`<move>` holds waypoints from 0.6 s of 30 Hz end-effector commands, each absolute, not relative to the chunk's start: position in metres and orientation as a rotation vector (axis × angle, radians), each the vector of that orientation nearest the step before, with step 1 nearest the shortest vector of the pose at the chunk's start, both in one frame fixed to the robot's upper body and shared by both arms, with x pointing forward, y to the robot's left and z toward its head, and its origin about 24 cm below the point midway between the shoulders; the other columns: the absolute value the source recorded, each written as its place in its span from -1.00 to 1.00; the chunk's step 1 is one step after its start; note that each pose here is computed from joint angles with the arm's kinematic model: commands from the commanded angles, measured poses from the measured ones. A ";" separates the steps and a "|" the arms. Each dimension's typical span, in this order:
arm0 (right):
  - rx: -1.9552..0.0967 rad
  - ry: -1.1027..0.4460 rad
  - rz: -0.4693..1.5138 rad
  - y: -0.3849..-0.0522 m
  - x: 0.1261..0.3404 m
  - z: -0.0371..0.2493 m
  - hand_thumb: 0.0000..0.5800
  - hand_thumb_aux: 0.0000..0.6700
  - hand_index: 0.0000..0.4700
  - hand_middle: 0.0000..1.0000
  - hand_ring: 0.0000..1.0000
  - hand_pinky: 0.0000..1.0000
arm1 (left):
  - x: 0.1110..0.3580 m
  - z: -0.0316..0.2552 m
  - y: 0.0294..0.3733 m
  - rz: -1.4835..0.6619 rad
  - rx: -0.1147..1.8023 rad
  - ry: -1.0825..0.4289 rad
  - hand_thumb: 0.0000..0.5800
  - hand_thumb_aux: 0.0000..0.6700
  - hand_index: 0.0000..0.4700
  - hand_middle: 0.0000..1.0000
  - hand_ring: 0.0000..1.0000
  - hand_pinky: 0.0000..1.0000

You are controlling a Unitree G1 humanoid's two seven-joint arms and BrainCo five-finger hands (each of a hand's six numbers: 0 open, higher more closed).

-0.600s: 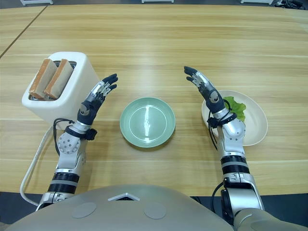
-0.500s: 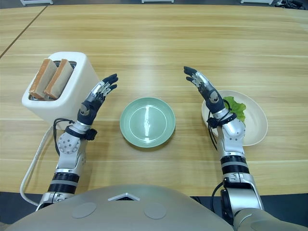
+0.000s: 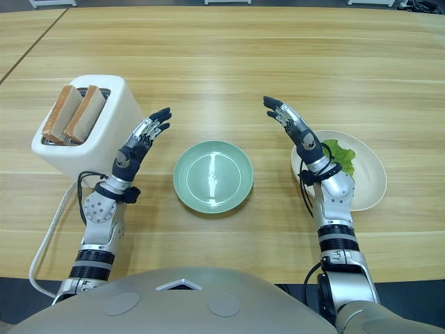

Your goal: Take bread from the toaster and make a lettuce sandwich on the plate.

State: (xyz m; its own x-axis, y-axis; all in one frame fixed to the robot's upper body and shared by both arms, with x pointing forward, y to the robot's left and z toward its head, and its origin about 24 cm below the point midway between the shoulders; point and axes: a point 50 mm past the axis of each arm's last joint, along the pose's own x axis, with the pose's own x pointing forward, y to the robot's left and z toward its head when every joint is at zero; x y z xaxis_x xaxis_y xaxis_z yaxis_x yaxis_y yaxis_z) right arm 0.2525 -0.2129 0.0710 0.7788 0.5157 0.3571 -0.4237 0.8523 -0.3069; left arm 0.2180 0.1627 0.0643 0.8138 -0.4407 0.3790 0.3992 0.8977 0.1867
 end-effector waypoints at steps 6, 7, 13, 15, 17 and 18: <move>-0.196 -0.421 0.525 -0.210 0.254 0.064 -1.00 -1.00 -1.00 -1.00 -1.00 -1.00 | 0.206 0.182 0.160 -0.374 0.203 -0.682 -1.00 -1.00 -1.00 -1.00 -1.00 -1.00; -0.196 -0.419 0.525 -0.210 0.254 0.063 -1.00 -1.00 -1.00 -1.00 -1.00 -1.00 | 0.206 0.192 0.171 -0.327 0.194 -0.683 -1.00 -1.00 -1.00 -1.00 -1.00 -1.00; -0.196 -0.417 0.532 -0.208 0.254 0.062 -1.00 -1.00 -1.00 -1.00 -1.00 -1.00 | 0.199 0.222 0.233 0.030 0.810 -0.605 -1.00 -1.00 -1.00 -1.00 -1.00 -1.00; -0.199 -0.411 0.530 -0.208 0.254 0.061 -1.00 -1.00 -1.00 -1.00 -1.00 -1.00 | 0.199 0.216 0.249 0.102 1.040 -0.504 -1.00 -1.00 -1.00 -1.00 -1.00 -1.00; -0.203 -0.405 0.531 -0.208 0.253 0.060 -1.00 -1.00 -1.00 -1.00 -1.00 -1.00 | 0.199 0.207 0.258 0.122 1.140 -0.414 -1.00 -1.00 -1.00 -1.00 -1.00 -1.00; -0.205 -0.403 0.533 -0.208 0.253 0.059 -1.00 -1.00 -1.00 -1.00 -1.00 -1.00 | 0.198 0.202 0.262 0.132 1.185 -0.373 -1.00 -1.00 -1.00 -1.00 -1.00 -1.00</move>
State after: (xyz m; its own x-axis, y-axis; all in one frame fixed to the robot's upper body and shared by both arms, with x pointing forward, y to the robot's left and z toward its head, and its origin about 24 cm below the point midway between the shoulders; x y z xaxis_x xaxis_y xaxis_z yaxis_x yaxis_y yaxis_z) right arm 0.2531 -0.2094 0.0622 0.7847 0.5212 0.3356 -0.4428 0.8501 -0.2850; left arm 0.1988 0.2520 0.2133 0.8940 -0.1391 0.4259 -0.3188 0.4706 0.8228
